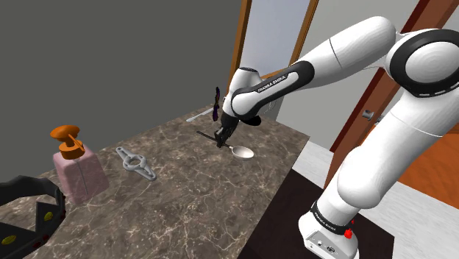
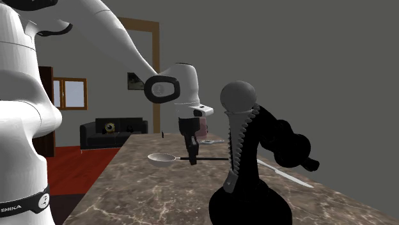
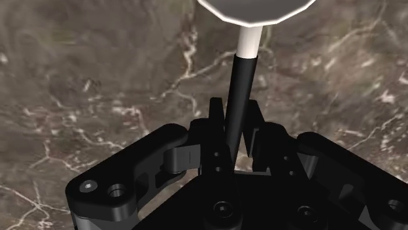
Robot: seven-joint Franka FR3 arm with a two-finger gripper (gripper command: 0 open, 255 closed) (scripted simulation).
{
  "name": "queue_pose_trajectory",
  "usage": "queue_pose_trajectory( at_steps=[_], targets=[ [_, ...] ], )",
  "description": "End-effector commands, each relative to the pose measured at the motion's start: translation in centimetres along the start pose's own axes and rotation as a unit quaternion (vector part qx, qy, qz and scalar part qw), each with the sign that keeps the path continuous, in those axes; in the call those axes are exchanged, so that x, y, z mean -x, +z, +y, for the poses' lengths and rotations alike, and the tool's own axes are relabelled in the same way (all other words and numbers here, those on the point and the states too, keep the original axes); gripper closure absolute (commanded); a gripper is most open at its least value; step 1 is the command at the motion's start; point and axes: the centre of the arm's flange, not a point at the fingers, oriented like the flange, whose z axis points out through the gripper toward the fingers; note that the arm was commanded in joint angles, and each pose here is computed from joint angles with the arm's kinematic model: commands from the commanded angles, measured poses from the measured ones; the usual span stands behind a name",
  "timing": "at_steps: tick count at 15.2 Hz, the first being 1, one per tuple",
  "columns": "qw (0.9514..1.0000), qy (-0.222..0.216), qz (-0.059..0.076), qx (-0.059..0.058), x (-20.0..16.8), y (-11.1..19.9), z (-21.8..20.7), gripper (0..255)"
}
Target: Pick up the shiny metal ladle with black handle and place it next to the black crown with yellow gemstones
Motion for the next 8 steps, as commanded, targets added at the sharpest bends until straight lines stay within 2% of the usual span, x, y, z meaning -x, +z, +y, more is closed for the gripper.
queue_pose_trajectory(
  at_steps=[1, 5, 8],
  targets=[
    [1.0, -0.001, -0.001, 0.0, 0.0, 0.1, -0.1, 255],
    [1.0, -0.001, -0.001, 0.0, 0.1, 0.1, -0.1, 255],
    [1.0, -0.001, -0.001, 0.0, -0.1, -1.5, -0.2, 255]
  ],
)
